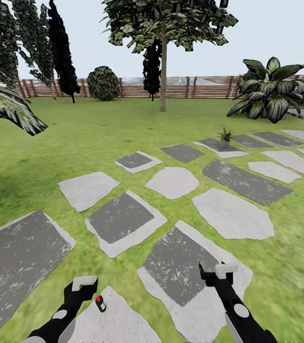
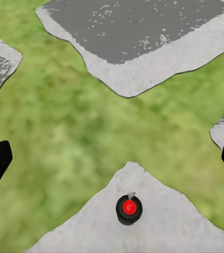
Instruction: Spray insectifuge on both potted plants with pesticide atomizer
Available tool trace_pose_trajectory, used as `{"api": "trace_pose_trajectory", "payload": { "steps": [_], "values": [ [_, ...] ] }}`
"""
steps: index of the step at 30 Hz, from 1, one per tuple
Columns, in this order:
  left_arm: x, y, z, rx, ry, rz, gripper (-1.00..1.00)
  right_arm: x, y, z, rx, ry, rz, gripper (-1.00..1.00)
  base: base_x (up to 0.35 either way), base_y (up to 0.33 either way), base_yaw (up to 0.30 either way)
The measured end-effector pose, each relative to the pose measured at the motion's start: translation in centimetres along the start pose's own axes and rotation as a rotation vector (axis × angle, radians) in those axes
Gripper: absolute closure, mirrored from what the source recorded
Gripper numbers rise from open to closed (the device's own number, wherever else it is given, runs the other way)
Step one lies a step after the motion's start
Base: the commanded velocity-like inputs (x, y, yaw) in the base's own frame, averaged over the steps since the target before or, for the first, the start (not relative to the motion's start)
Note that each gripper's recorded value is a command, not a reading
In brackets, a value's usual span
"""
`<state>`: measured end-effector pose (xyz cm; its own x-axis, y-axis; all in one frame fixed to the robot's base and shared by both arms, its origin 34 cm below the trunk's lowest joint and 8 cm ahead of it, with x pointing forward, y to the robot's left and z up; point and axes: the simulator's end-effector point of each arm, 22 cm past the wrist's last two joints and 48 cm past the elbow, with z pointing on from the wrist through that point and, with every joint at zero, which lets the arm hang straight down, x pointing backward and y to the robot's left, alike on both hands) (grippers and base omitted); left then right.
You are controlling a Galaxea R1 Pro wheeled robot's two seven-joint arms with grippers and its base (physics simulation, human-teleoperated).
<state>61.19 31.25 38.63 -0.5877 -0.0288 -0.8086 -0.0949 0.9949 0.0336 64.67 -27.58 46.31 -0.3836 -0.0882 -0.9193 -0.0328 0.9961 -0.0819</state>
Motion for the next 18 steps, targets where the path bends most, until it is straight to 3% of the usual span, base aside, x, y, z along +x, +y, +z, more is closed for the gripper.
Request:
{"api": "trace_pose_trajectory", "payload": {
  "steps": [18],
  "values": [
    [4.5,0.0,1.7,0.000,0.013,0.002,-1.00,4.5,0.4,0.8,-0.002,0.007,-0.001,-1.00,0.000,0.000,0.000]
  ]
}}
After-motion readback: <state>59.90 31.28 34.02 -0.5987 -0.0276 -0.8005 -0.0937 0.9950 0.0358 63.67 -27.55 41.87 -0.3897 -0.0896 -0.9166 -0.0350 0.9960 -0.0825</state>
